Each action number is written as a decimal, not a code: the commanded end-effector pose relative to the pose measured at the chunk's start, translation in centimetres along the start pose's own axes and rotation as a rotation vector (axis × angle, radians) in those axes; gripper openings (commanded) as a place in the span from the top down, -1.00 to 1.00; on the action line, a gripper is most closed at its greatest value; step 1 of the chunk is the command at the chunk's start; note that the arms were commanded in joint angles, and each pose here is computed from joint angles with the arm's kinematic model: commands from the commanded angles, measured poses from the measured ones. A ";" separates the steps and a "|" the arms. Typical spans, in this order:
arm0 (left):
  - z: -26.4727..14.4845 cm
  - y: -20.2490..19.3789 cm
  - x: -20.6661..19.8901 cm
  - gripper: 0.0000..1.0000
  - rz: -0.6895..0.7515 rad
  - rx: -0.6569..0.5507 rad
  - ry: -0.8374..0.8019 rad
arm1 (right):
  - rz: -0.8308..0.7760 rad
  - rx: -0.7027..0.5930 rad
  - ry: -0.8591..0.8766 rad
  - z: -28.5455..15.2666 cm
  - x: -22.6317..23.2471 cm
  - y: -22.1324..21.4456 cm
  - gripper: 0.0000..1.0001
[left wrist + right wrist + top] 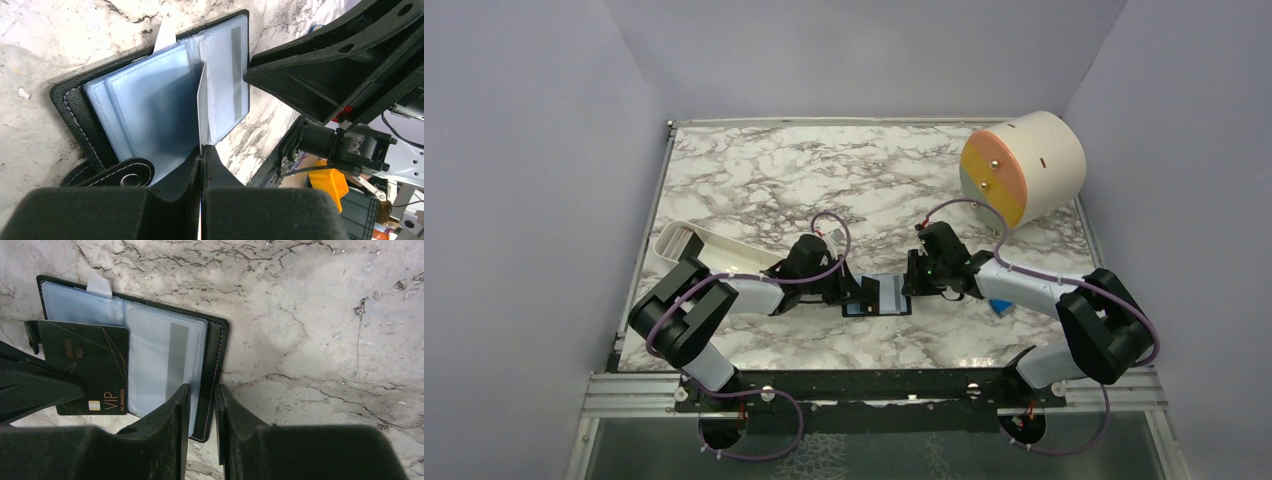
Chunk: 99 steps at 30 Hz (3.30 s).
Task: Put the credit cards into the card holder
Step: Insert the credit card into the card holder.
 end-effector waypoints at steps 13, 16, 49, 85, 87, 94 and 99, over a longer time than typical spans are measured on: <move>0.5 -0.5 0.4 1.00 -0.029 0.005 -0.009 | 0.002 0.012 -0.019 0.2 -0.4 -0.4 0.53; 0.6 -0.5 0.5 1.00 -0.036 0.003 -0.008 | 0.002 0.014 -0.020 0.2 -0.4 -0.5 0.53; 1.6 0.0 1.2 1.00 -0.057 -0.070 0.043 | 0.012 0.014 -0.009 0.1 -0.3 -0.5 0.53; 2.0 -0.2 0.5 1.00 -0.063 -0.142 0.062 | 0.057 0.019 0.019 0.0 -0.1 -1.2 0.55; 1.6 -0.1 0.6 1.00 -0.067 -0.164 0.067 | 0.061 0.021 0.021 -0.1 -0.1 -1.4 0.55; 1.5 0.0 0.5 1.00 -0.068 -0.178 0.065 | 0.107 0.018 0.070 -0.2 0.4 -1.8 0.57; 2.1 -0.3 0.1 1.00 -0.057 -0.163 0.056 | 0.161 0.017 0.149 -0.2 1.3 -2.1 0.58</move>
Point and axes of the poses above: each gripper's point midway between its finger pads, its own z axis out along the fingers, its own x axis along the line the jaws close on, y = z × x, the point moved 6 cm from there along -z, back along the fingers, and after that the axes turned 4 degrees about -z, right-handed, at the moved point
